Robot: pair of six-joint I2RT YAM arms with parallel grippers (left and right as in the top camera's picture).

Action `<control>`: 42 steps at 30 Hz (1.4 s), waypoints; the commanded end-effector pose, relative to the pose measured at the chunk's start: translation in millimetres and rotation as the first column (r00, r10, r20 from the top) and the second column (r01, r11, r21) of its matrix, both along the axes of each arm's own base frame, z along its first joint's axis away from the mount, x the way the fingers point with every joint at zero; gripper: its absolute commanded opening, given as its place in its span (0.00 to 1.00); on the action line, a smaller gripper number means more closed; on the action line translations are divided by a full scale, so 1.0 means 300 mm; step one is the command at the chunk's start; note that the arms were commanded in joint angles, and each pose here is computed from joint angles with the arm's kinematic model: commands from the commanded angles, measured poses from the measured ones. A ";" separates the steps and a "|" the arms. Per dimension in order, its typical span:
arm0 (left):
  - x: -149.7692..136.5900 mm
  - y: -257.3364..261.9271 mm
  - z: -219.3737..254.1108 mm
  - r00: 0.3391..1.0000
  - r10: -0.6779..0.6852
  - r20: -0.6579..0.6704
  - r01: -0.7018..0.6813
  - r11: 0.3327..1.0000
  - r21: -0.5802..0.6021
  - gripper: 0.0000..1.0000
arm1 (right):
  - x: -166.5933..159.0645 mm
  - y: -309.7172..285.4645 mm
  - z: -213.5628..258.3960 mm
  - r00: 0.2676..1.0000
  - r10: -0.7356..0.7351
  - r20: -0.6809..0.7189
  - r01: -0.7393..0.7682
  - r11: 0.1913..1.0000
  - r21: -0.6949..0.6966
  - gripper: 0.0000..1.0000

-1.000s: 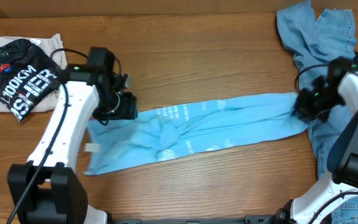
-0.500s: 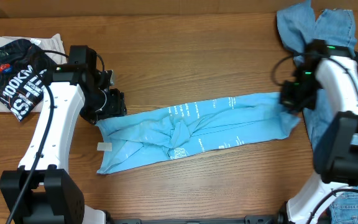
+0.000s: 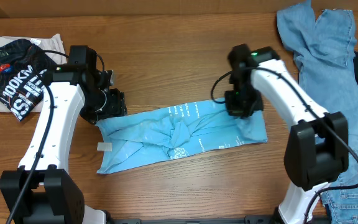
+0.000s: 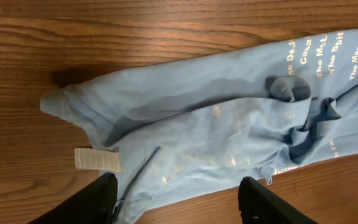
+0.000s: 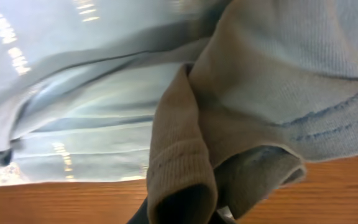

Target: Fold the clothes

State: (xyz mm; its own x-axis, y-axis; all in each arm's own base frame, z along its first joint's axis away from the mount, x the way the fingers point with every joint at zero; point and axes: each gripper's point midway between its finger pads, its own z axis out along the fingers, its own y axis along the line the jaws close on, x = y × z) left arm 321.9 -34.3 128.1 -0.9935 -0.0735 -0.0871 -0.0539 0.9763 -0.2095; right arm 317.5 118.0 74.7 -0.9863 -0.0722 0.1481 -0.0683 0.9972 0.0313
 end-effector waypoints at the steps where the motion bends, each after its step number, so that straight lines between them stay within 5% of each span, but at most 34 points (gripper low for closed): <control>1: 0.018 0.002 0.038 0.999 -0.002 0.042 0.002 1.000 -0.005 0.66 | -0.004 0.060 0.011 0.999 0.035 0.035 -0.036 0.999 0.008 0.08; 27: 0.016 0.002 0.037 0.999 -0.002 0.039 0.002 1.000 -0.005 0.66 | -0.045 0.254 0.009 0.983 0.172 0.071 -0.179 0.979 0.103 0.09; 34: 0.016 0.002 0.038 0.999 -0.002 0.040 0.002 1.000 -0.005 0.66 | -0.059 0.306 0.010 0.963 0.255 0.091 -0.265 0.955 0.132 0.32; 37: 0.015 0.002 0.037 0.999 -0.002 0.039 0.002 1.000 -0.005 0.66 | -0.047 0.257 0.006 0.957 0.274 0.098 -0.279 0.959 0.045 0.35; 42: 0.015 0.002 0.037 0.999 -0.002 0.039 0.002 1.000 -0.004 0.66 | 0.034 0.105 0.039 0.977 0.105 0.185 -0.078 0.986 -0.149 0.35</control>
